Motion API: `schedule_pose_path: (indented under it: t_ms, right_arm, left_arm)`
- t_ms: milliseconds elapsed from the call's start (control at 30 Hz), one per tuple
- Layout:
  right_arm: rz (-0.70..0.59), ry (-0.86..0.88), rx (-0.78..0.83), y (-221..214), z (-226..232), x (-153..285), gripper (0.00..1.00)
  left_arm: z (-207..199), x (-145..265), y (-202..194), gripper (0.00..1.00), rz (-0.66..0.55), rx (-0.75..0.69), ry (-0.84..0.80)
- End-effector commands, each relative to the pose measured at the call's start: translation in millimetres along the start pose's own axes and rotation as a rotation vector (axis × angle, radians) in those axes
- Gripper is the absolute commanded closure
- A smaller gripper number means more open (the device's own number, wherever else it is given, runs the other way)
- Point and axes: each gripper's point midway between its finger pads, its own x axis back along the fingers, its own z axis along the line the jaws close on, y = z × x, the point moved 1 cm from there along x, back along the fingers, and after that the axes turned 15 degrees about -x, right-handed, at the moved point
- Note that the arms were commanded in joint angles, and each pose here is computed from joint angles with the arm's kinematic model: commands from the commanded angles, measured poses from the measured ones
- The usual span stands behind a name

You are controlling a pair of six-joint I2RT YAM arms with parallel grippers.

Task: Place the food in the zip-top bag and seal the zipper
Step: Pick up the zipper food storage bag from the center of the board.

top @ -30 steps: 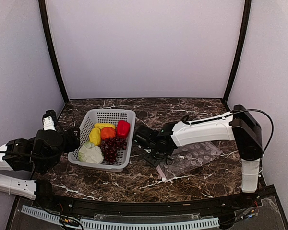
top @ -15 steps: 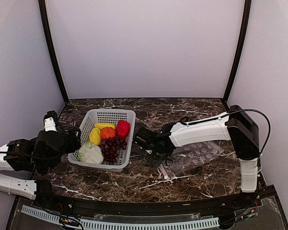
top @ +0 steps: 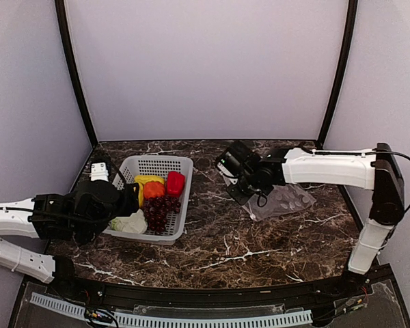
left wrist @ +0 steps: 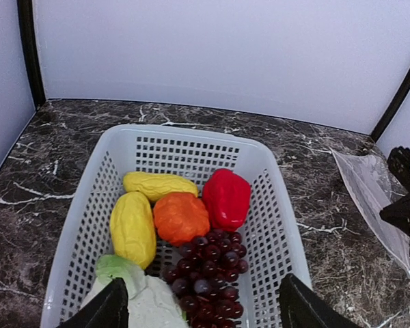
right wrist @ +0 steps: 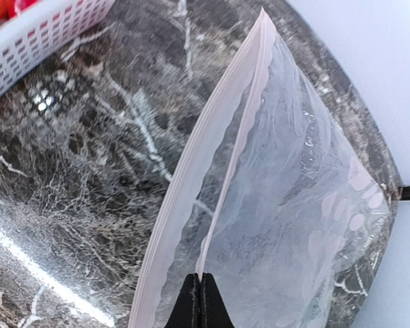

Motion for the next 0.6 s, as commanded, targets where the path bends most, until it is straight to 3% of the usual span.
schedule_pose_path:
  t_ms: [0, 167, 300, 567]
  right_arm:
    - [-0.191, -0.007, -0.038, 47, -41, 36, 1.0]
    - [-0.335, 0.088, -0.045, 68, -47, 74, 1.0]
    - [-0.406, 0.159, -0.063, 76, -44, 92, 1.0]
    - [-0.448, 0.288, -0.096, 91, -29, 109, 1.0]
  left_arm:
    - [-59, -8, 40, 0.25, -0.044, 0.065, -0.171]
    - [-139, -33, 53, 0.21, 0.021, 0.082, -0.36]
    - [-187, -51, 82, 0.21, 0.032, 0.183, -0.488]
    - [-232, -96, 110, 0.2, 0.052, 0.291, -0.569]
